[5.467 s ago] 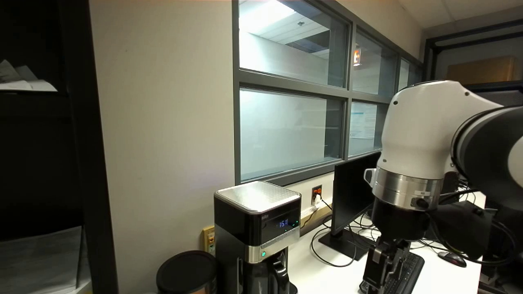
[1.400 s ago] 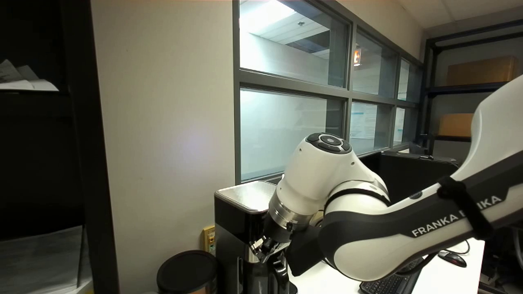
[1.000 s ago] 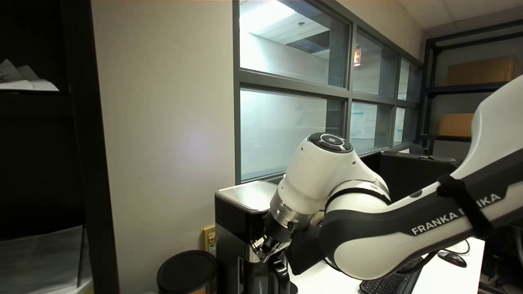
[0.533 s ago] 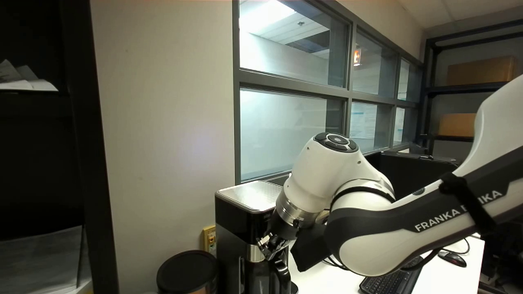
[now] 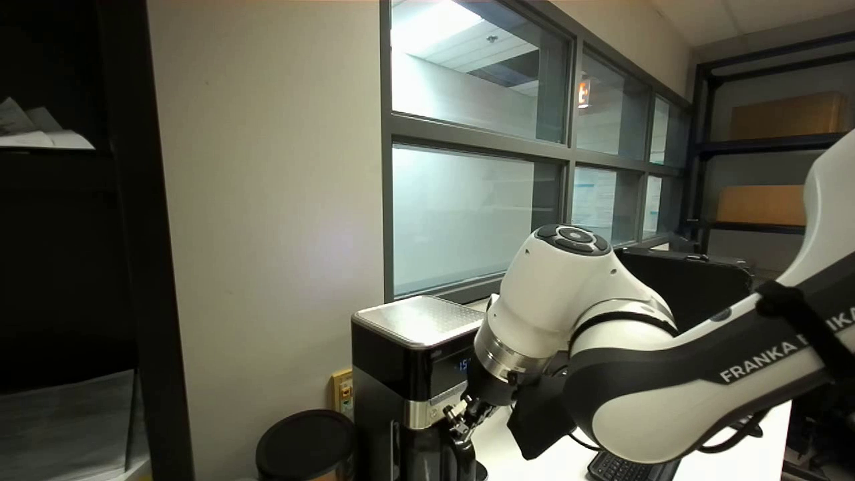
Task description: Push the far left round button on the coffee making machine
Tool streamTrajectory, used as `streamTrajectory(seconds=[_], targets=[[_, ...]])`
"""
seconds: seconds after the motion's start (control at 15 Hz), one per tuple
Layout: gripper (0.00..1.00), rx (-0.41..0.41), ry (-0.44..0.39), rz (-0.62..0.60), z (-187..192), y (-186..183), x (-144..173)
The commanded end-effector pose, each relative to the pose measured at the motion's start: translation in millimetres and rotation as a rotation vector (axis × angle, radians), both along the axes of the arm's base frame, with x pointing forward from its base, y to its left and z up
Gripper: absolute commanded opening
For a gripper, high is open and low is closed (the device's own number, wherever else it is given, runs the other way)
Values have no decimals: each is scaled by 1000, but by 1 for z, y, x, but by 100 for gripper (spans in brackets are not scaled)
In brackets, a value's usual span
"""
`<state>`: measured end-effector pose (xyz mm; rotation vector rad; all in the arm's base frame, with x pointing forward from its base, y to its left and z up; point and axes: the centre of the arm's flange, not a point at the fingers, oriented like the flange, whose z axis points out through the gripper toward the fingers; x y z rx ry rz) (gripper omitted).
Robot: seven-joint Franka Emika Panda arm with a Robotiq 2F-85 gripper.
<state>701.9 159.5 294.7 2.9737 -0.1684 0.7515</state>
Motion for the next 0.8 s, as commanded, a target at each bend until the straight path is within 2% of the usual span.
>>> streamTrajectory(seconds=[0.0, 0.47, 0.53, 0.73], targets=[[0, 3, 30, 47, 1, 0, -37], [0, 2, 51, 73, 3, -3, -65], [1, 0, 57, 51, -5, 0, -44], [1, 1, 63, 51, -3, -2, -51]])
